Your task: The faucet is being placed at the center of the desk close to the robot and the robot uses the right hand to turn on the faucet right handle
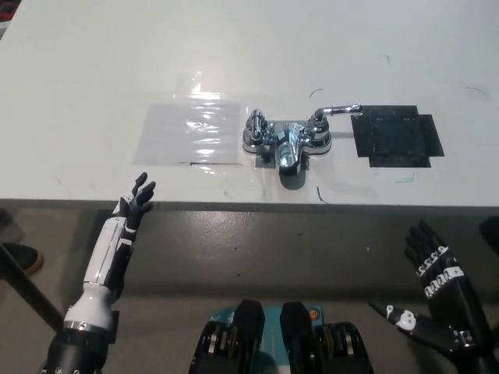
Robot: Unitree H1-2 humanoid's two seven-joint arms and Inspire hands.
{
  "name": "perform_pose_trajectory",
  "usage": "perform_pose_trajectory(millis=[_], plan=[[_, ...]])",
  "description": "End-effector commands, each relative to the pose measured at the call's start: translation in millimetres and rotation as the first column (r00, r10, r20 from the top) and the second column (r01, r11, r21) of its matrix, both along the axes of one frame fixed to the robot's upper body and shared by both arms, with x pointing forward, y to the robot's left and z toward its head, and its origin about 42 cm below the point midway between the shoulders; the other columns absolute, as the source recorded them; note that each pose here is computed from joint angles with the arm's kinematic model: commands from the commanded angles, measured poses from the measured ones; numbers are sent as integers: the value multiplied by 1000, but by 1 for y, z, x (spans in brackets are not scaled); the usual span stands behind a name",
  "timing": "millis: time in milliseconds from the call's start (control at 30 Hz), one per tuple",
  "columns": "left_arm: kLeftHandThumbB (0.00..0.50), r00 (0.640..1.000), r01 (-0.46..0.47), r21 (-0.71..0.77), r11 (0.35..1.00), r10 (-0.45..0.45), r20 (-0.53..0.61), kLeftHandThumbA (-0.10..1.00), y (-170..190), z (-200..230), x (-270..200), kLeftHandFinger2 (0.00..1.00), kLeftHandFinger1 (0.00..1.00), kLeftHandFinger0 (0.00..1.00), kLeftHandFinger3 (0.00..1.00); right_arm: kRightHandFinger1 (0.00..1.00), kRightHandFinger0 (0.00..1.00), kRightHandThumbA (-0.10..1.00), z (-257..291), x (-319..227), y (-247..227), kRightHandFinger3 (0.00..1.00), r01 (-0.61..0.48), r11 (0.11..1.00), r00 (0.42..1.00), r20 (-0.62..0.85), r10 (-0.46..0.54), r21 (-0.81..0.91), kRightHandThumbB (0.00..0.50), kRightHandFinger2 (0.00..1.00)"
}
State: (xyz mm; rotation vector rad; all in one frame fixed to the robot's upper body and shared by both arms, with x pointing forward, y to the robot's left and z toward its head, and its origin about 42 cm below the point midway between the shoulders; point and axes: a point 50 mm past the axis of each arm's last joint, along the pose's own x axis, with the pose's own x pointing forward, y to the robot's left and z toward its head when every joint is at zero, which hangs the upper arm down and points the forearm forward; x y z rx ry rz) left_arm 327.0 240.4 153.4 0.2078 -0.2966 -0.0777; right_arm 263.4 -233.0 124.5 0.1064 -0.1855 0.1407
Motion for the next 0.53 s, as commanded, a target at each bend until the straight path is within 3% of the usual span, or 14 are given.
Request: perform_pose_trajectory(millis=[0,133,233,400,500], plan=[[301,996,37,22,999,-39,81,1000,-3,20,1,1000,1000,1000,1000,1000,1000,1000,14,11,4,1000,60,998,986,156,-54,-37,105,1000],[299,997,40,19,999,-41,66,1000,-3,16,-2,1000,1000,1000,1000,1000,1000,1000,10,9,3,1000,62,997,985,164,-55,-40,93,1000],[285,997,40,20,999,-41,66,1000,-3,16,-4,1000,1000,1000,1000,1000,1000,1000,8,8,4,1000,63,997,986,160,-55,-40,107,1000],[306,997,37,17,999,-38,63,1000,-2,16,-6,1000,1000,1000,1000,1000,1000,1000,8,7,6,1000,60,998,988,144,-56,-20,151,1000],[309,998,36,20,999,-37,59,1000,-2,15,-7,1000,1000,1000,1000,1000,1000,1000,9,8,8,1000,54,998,988,148,-51,-19,136,1000]])
